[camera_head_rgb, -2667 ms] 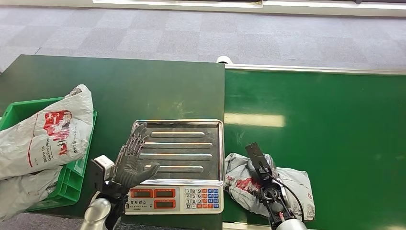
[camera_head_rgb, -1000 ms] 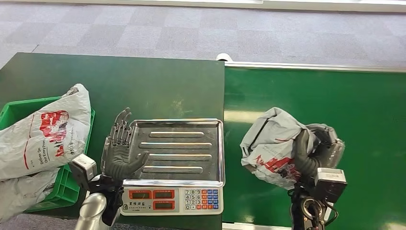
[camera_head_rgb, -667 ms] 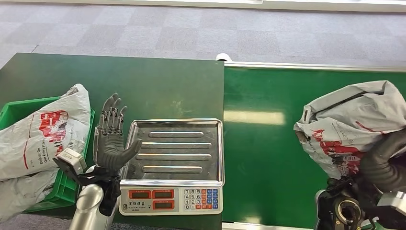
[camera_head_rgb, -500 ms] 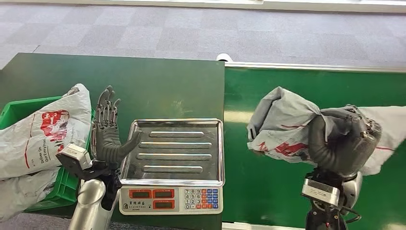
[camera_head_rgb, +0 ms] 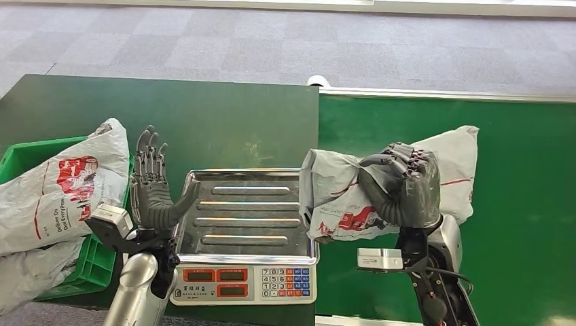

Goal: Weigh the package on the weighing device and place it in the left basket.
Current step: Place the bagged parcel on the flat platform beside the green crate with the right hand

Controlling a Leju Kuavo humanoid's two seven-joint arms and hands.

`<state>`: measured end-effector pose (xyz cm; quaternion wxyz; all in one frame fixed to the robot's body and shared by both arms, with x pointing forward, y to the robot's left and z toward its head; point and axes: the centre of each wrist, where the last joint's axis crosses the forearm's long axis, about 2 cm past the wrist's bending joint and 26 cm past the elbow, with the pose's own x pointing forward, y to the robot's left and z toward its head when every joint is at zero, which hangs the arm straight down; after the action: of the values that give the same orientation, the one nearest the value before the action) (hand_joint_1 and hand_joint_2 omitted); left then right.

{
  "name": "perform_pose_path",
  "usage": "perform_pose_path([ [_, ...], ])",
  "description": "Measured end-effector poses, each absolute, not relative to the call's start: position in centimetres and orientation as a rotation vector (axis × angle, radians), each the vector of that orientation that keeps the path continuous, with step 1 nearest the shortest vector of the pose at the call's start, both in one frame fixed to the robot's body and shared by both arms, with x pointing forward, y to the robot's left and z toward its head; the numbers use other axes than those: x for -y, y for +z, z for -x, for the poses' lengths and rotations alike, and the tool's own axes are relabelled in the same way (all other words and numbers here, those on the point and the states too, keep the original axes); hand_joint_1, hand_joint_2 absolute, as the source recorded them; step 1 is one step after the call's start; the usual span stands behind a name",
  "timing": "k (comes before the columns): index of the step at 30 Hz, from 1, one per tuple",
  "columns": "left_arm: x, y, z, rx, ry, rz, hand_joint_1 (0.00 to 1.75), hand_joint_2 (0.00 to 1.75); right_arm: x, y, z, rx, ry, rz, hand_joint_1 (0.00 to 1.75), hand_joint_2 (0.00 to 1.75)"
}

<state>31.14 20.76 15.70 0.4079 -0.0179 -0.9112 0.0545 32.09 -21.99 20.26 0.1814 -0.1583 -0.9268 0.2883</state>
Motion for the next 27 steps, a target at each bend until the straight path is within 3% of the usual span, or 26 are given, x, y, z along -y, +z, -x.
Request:
perform_pose_path([
  [7,-20.9,15.3,-31.0,2.287,0.186,0.007,0.00,1.75,21.0,19.4,-32.5,2.580,0.929,0.386,1.75,1.75],
  [27,-22.2,13.4,-30.3,2.213,0.350,-0.161,0.00,1.75,11.5,13.8,-34.6,2.216,1.783,0.037,1.75,1.75],
])
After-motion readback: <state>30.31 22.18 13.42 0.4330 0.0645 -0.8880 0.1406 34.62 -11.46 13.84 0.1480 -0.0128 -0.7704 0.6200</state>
